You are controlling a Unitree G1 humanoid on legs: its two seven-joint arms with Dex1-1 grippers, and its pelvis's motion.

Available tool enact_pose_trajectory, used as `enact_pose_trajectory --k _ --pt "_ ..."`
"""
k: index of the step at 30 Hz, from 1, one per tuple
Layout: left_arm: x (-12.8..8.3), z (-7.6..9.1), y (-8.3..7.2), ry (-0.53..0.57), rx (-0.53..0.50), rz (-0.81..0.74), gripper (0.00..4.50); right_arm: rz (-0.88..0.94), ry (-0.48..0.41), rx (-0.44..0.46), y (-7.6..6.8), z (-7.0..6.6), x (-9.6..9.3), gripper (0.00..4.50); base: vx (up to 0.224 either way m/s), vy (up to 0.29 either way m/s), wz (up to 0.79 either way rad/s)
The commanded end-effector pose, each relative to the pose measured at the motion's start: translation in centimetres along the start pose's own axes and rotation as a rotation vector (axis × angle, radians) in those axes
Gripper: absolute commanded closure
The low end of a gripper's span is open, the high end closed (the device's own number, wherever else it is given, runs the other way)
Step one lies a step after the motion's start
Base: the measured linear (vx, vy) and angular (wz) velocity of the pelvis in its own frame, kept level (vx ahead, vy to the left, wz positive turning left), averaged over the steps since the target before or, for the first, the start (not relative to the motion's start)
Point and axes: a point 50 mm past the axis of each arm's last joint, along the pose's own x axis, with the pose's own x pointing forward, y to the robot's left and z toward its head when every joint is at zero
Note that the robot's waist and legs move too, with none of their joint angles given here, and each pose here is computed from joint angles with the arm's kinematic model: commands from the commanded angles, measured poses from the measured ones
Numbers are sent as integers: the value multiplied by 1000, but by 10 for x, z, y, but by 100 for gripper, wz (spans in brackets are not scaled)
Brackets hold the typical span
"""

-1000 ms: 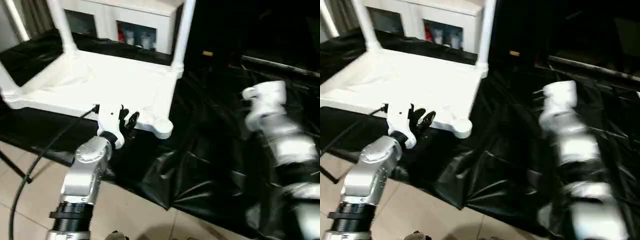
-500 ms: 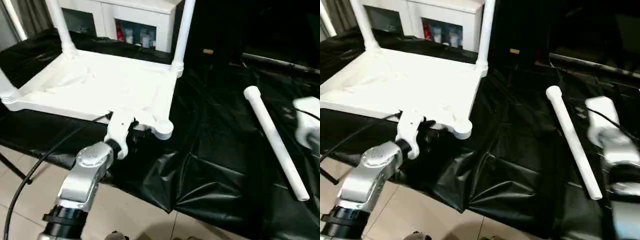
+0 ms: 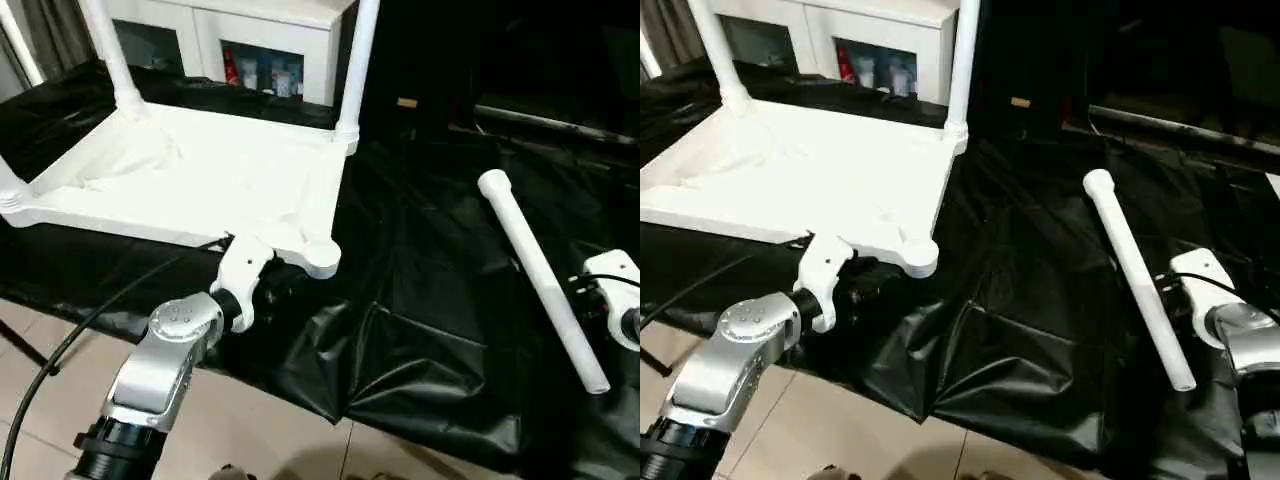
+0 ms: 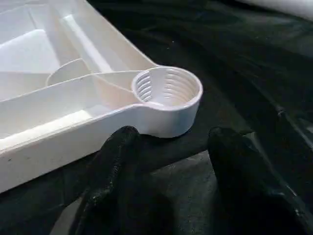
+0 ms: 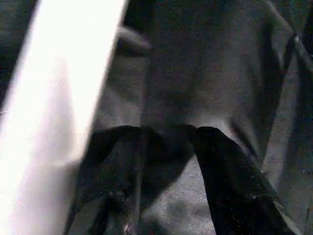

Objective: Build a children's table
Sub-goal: Insert table leg to table base

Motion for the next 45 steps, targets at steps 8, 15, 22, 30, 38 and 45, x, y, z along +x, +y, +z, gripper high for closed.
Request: enact_pose_trajectory --k 8,15,22,30,38,45 --pt "3 11 -3 -19 37 -35 190 203 -56 -4 30 19 -9 274 0 0 0" --pt "3 12 -1 -19 64 -21 190 305 -110 -38 48 37 -19 274 0 0 0" --pt "6 13 -2 -17 79 -21 190 430 -118 -82 73 44 -21 274 0 0 0" --pt "25 14 -16 -1 91 -83 190 449 -214 -26 94 70 -16 274 0 0 0" --pt "35 22 -25 -30 91 -110 190 465 -285 -11 98 83 -21 274 0 0 0" --pt "37 21 -26 -21 94 -119 190 466 -330 60 90 94 -24 274 0 0 0"
